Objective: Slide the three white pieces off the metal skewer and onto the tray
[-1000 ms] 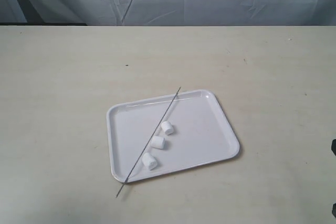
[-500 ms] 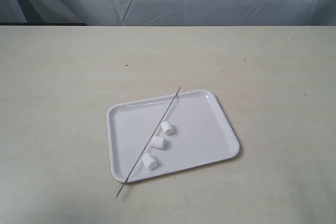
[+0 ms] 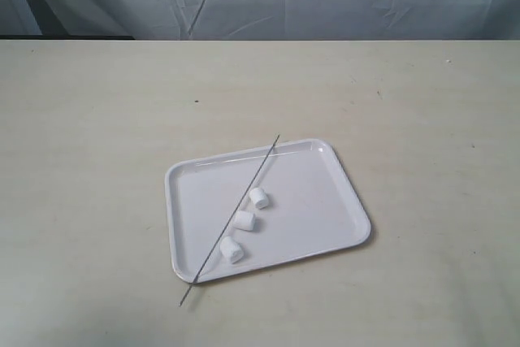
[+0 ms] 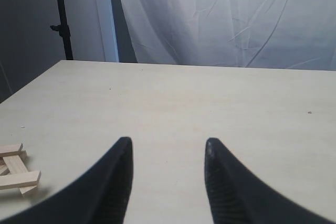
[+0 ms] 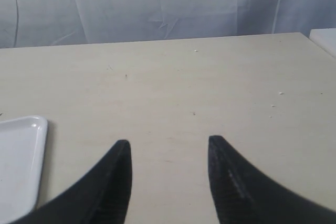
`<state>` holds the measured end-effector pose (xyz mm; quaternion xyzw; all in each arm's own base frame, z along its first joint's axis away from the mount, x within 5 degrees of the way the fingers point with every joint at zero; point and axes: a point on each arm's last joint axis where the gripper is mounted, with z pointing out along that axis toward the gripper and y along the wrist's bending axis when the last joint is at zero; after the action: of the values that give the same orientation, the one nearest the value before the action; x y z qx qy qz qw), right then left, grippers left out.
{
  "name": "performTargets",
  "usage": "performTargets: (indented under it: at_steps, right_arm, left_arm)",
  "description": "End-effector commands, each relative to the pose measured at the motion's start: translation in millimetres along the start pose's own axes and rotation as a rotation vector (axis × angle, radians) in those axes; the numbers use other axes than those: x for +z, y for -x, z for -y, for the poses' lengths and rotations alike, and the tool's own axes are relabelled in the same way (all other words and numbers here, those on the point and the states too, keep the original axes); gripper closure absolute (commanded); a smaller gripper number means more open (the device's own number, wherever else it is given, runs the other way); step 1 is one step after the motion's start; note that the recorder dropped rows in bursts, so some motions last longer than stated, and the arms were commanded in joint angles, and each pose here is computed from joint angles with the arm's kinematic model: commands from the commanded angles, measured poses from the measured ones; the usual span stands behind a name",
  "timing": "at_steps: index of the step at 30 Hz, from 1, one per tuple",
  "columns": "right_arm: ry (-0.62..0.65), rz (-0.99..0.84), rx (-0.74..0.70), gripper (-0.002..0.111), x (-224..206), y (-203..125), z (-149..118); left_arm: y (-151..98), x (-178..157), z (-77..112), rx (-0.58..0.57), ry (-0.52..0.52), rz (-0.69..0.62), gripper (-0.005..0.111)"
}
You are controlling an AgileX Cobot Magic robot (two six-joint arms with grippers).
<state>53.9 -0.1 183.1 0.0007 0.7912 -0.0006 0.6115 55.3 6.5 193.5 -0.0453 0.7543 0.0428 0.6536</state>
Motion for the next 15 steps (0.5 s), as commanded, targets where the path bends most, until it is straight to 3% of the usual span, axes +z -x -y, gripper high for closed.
performTargets:
  at_steps: [1, 15]
  right_arm:
    - [0.016, 0.015, -0.023, 0.064, -0.2, 0.5, -0.7]
    - [0.015, 0.023, -0.022, 0.064, -0.2, 1.2, -0.6]
  left_arm:
    - [-1.3, 0.0, 0.4, 0.002, -0.008, -0.001, 0.065]
    - [-1.3, 0.0, 0.4, 0.004, -0.007, -0.001, 0.065]
